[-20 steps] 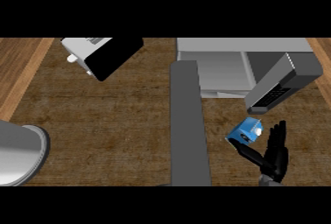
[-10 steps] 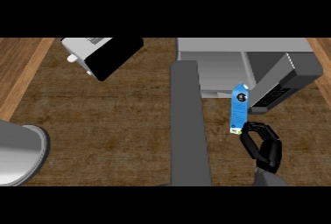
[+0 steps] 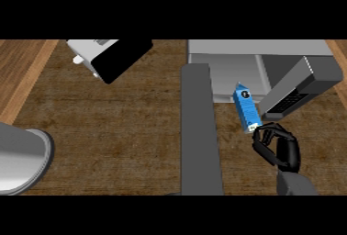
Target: Pick up the milk, place it into the microwave and close the microwave
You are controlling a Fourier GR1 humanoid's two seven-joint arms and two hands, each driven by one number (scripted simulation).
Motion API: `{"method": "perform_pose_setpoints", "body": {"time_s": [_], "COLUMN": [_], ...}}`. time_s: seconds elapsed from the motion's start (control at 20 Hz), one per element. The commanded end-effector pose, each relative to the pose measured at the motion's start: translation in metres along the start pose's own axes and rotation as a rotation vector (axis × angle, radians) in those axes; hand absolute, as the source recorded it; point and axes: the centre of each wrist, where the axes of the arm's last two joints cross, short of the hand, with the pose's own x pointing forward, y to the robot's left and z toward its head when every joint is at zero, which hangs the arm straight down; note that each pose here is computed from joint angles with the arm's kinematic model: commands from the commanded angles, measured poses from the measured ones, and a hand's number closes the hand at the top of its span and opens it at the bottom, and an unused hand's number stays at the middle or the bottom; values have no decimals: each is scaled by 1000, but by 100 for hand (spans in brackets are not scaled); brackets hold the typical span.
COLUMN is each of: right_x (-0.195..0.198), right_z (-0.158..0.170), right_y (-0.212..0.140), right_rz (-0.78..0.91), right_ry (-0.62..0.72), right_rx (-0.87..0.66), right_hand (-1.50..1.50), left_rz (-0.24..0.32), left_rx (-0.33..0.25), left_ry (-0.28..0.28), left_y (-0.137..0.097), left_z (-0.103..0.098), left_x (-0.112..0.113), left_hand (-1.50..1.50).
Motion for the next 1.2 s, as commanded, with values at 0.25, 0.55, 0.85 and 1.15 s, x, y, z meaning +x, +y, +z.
{"method": "perform_pose_setpoints", "body": {"time_s": [0.25, 0.55, 0.85, 1.15], "right_x": [3, 34, 67, 89], "right_z": [-10, 0, -42, -91], "right_y": [-3, 50, 71, 101], "right_rz": [-128, -110, -73, -3], "right_ry": [-112, -172, -177, -175], "right_rx": [265, 297, 248, 237], "right_hand": [150, 150, 150, 150], "left_rz": [8, -10, -3, 3], "left_rx": [2, 47, 32, 21], "left_ry": [4, 19, 46, 42], "left_y": [2, 17, 15, 22], "left_z": [10, 18, 5, 4], "left_x": [15, 1, 2, -7], "left_hand": [-150, -150, -150, -150]}}
